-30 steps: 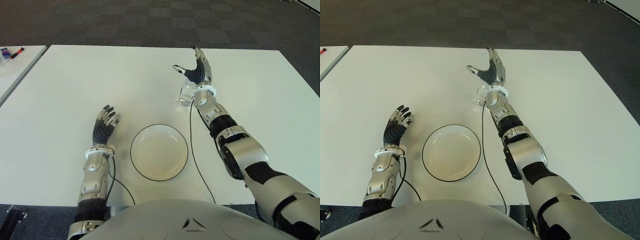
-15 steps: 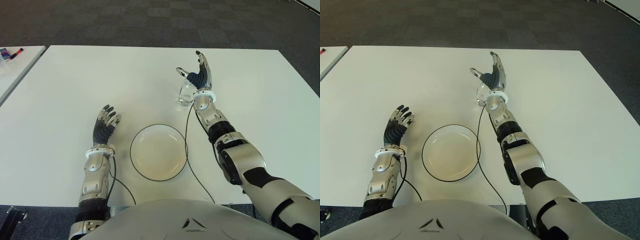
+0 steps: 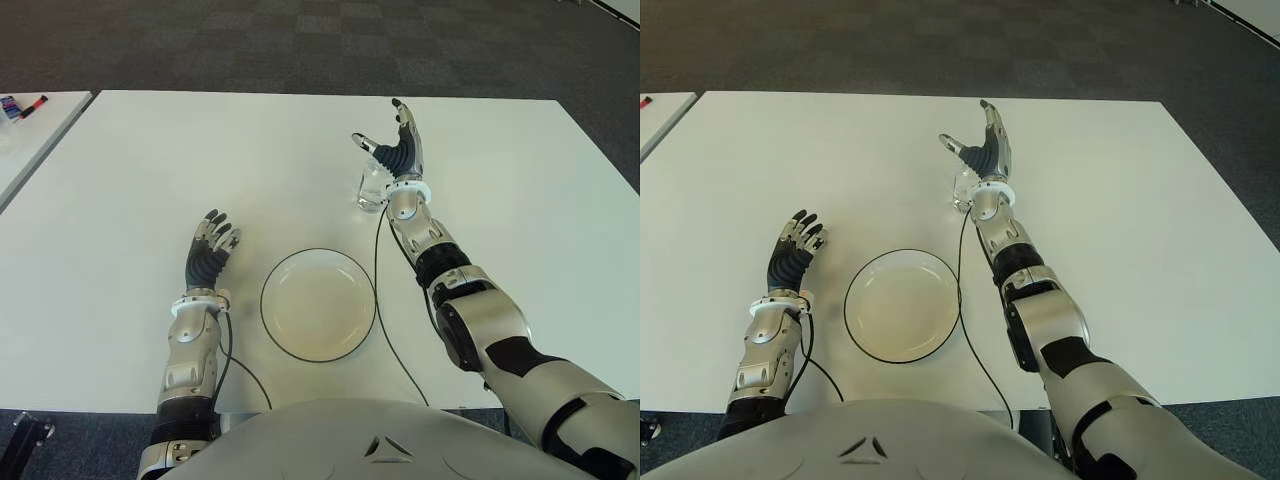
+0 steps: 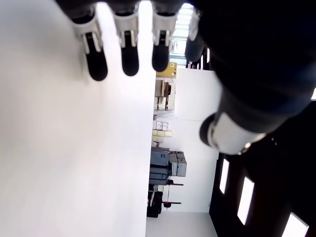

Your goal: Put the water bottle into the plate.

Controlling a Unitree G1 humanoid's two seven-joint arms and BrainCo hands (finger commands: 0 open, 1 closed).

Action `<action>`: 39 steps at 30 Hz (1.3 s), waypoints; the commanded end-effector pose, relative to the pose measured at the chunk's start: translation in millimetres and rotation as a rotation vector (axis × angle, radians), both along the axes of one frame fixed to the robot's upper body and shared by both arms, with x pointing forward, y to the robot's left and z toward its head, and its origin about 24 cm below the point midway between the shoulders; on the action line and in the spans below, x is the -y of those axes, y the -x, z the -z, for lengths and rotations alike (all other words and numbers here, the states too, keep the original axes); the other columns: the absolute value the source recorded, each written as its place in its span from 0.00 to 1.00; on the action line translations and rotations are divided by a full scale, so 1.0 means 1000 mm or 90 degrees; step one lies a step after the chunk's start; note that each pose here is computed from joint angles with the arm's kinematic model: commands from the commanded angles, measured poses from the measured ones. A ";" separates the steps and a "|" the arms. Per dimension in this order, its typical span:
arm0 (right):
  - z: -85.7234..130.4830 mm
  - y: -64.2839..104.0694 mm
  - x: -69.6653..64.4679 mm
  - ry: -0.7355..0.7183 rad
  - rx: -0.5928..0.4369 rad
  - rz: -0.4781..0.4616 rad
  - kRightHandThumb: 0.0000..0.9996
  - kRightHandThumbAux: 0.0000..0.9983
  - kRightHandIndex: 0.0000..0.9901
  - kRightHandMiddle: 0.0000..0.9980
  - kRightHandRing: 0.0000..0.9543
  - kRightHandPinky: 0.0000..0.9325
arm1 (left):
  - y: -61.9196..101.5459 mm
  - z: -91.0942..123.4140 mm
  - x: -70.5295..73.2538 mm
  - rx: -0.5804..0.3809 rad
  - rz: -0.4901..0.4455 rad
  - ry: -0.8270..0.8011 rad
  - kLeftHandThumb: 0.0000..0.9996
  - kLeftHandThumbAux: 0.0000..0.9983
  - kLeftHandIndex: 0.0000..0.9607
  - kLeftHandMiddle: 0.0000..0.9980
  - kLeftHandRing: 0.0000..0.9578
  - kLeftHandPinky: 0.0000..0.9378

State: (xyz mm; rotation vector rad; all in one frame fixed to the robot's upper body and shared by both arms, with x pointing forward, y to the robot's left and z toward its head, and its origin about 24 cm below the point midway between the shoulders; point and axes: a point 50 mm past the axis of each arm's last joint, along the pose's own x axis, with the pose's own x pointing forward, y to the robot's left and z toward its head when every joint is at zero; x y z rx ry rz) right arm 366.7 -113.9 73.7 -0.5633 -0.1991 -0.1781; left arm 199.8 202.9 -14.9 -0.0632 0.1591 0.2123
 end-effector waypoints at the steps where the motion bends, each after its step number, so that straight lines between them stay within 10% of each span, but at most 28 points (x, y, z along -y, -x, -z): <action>1: 0.008 0.003 0.001 -0.013 -0.020 0.000 0.29 0.56 0.02 0.08 0.11 0.18 | 0.001 0.004 -0.001 -0.018 0.000 -0.001 0.40 0.69 0.10 0.12 0.14 0.20; 39: 0.020 0.008 0.002 -0.017 -0.053 -0.006 0.28 0.55 0.02 0.12 0.16 0.22 | 0.000 0.001 0.001 -0.003 0.003 0.000 0.41 0.67 0.10 0.11 0.13 0.21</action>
